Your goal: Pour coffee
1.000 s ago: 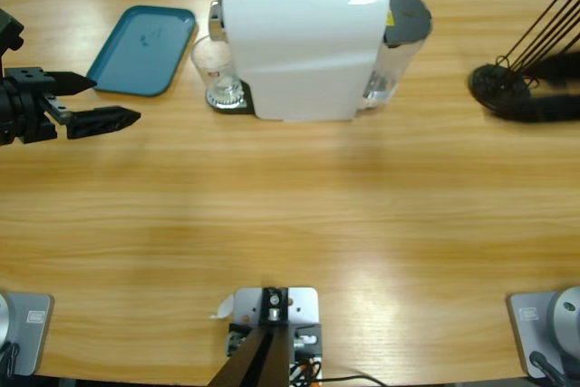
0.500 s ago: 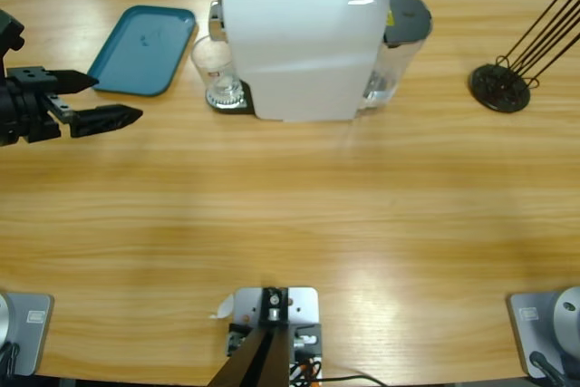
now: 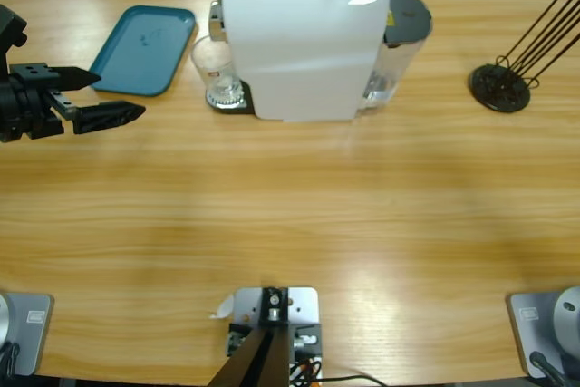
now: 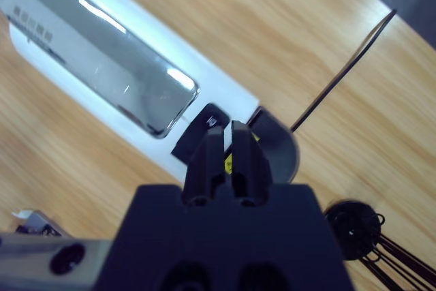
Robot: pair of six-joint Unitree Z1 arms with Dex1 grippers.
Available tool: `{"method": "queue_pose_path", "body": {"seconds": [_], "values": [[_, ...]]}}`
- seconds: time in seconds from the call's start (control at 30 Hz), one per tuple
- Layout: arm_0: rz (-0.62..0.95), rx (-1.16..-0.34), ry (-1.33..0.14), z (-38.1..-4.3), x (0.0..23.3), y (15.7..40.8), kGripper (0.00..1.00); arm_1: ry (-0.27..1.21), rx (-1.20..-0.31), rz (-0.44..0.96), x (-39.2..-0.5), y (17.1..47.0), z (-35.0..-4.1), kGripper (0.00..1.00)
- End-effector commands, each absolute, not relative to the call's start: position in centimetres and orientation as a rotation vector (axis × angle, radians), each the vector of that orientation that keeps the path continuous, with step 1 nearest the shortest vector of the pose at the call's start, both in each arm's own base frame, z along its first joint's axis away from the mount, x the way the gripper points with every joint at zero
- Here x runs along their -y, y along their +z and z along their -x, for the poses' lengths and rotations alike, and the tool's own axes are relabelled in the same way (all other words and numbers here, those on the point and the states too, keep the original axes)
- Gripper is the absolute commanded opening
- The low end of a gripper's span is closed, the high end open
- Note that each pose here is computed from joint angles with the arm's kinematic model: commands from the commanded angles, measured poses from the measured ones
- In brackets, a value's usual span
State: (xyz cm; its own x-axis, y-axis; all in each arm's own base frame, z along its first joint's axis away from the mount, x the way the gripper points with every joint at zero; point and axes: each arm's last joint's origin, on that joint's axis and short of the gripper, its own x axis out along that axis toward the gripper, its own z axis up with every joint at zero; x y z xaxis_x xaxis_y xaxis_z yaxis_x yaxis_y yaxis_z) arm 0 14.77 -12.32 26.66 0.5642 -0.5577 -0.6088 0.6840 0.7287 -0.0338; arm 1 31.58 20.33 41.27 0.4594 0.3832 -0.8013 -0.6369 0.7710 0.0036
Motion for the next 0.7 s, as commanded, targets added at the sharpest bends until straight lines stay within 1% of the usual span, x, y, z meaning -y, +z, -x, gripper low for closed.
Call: {"method": "queue_pose_path", "body": {"seconds": [0.03,0.33,0.7], "values": [[-0.236,-0.693,-0.731,-14.63,12.37,25.00,0.996,0.658,-0.963,0.386,-22.60,38.80,-32.09,0.000],[-0.242,-0.698,-0.735,-14.64,12.47,24.85,0.996,0.646,-0.954,0.421,-22.98,39.57,-32.75,0.000],[-0.244,-0.697,-0.741,-14.57,12.55,24.85,0.996,0.641,-0.970,0.428,-23.16,38.93,-33.04,0.000]]}}
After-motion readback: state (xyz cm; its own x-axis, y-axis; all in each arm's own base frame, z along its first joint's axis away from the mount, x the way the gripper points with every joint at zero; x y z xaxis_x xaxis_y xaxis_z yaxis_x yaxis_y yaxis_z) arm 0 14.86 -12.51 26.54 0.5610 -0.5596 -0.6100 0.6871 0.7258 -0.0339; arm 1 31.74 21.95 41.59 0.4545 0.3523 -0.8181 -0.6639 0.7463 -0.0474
